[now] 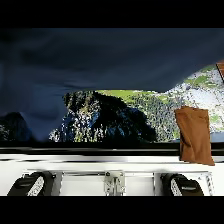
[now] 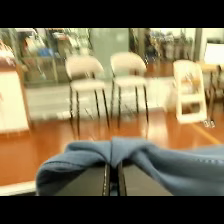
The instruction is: Fold the shirts.
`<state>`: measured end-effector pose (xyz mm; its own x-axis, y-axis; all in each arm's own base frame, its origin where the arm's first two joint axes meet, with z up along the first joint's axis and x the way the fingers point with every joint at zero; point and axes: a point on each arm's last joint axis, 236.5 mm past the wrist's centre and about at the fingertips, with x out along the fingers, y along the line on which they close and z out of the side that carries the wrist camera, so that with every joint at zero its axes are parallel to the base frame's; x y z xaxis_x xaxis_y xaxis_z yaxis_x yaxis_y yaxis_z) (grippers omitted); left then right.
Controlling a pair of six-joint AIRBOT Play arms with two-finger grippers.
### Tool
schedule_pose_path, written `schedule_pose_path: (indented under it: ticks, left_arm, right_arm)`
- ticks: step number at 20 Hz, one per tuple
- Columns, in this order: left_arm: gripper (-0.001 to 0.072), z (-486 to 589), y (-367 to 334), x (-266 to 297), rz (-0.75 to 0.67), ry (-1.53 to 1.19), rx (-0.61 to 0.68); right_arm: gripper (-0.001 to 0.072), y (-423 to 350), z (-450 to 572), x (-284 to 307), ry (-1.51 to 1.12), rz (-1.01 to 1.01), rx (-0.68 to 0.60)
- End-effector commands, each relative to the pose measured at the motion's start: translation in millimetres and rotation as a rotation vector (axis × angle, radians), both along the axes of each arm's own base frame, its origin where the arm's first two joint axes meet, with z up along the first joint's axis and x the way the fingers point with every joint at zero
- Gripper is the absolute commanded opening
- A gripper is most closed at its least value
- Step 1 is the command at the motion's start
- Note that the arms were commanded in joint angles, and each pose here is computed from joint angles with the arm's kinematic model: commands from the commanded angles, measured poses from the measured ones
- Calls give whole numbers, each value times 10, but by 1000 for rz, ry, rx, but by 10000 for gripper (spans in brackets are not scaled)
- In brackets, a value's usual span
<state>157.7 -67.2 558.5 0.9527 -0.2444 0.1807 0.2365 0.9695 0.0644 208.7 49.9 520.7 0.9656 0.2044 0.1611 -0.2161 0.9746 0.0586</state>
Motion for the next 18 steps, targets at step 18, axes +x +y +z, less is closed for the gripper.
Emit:
schedule_pose_path:
  ticks: [18]
  left_arm:
    - [42, -4389, 570, 2169, 122, 1113, -124]
  right_arm:
    - [74, -551, -4312, 2430, 1161, -160, 54]
